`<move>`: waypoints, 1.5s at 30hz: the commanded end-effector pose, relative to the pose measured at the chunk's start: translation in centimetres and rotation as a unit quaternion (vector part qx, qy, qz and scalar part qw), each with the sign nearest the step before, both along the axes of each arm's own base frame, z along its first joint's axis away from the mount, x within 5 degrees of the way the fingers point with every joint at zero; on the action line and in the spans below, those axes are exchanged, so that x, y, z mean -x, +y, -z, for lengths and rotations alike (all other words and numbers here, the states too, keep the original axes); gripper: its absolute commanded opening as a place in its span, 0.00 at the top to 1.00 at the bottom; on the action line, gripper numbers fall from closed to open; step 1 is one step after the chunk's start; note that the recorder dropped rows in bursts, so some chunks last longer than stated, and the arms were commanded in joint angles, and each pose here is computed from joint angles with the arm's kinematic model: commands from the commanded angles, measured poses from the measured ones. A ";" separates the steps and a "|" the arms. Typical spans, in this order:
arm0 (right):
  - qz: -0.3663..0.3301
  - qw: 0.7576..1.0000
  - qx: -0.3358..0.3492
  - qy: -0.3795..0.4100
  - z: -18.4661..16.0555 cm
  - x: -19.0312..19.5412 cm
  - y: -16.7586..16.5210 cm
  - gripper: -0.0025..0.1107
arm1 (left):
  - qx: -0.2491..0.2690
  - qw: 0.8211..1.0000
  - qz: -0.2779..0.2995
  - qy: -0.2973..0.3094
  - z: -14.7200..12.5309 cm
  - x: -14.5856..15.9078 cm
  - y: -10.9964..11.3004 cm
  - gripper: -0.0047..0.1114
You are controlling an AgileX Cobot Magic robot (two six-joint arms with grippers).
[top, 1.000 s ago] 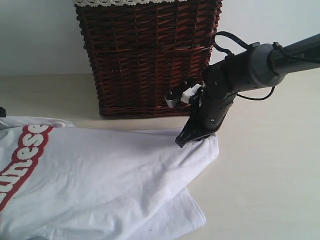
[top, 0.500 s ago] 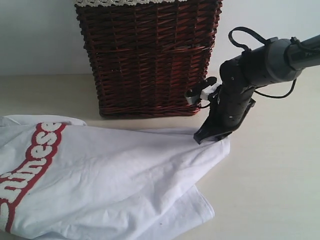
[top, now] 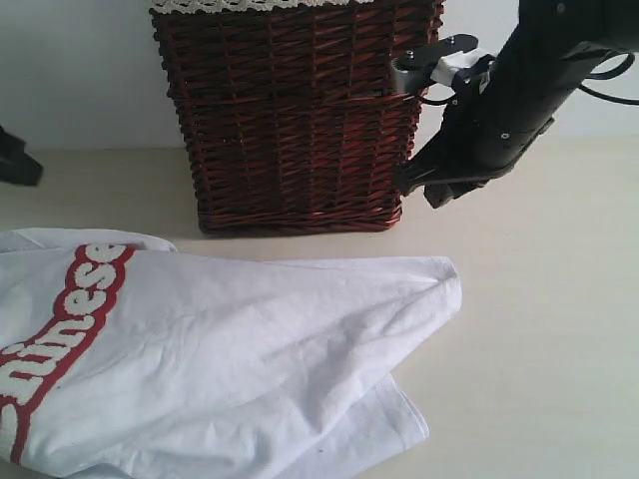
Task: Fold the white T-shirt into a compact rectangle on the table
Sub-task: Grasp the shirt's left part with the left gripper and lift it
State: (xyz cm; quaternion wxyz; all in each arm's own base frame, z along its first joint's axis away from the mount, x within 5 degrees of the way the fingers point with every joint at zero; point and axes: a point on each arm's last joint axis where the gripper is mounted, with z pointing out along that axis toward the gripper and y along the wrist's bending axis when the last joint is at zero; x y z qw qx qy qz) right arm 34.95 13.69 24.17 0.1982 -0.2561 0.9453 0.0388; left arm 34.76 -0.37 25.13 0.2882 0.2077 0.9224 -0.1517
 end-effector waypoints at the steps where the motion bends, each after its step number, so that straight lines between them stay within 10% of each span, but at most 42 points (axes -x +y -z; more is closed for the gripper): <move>1: -0.014 0.999 -0.004 0.038 -1.9 2.5 -0.7 0.70 | -0.062 0.981 0.180 0.032 1.5 6.2 -6.9 0.70; 5: -0.007 0.999 -0.035 0.003 -2.8 4.3 -1.1 0.70 | -0.125 0.932 0.332 0.071 4.4 14.0 -12.8 0.70; 15: -0.045 0.994 -0.098 -0.003 -4.9 5.6 -0.3 0.70 | -0.265 0.904 0.324 0.089 12.9 16.6 -15.9 0.43; 18: -0.045 0.994 -0.098 -0.003 -4.9 5.6 -0.3 0.70 | -0.280 0.894 0.339 0.086 13.3 16.3 -15.9 0.57; 21: -0.045 0.994 -0.098 -0.005 -4.9 5.6 -0.3 0.70 | -0.279 0.894 0.342 0.076 11.2 15.4 -16.9 0.95; 28: -0.043 0.994 -0.100 -0.010 -4.9 5.5 -0.3 0.70 | -0.238 0.866 0.429 0.096 4.9 14.6 -18.7 0.96; 33: -0.043 0.994 -0.100 -0.013 -4.9 5.4 -0.3 0.70 | -0.173 0.899 0.402 0.007 0.7 9.5 -17.9 0.96; 38: -0.043 0.994 -0.100 -0.013 -4.9 5.4 -0.3 0.70 | -0.133 0.963 0.191 -0.133 -1.2 3.0 -13.4 0.95; 45: -0.043 0.994 -0.100 -0.013 -4.9 5.4 -0.3 0.70 | -0.136 0.986 0.053 -0.079 2.4 -1.0 -6.1 0.59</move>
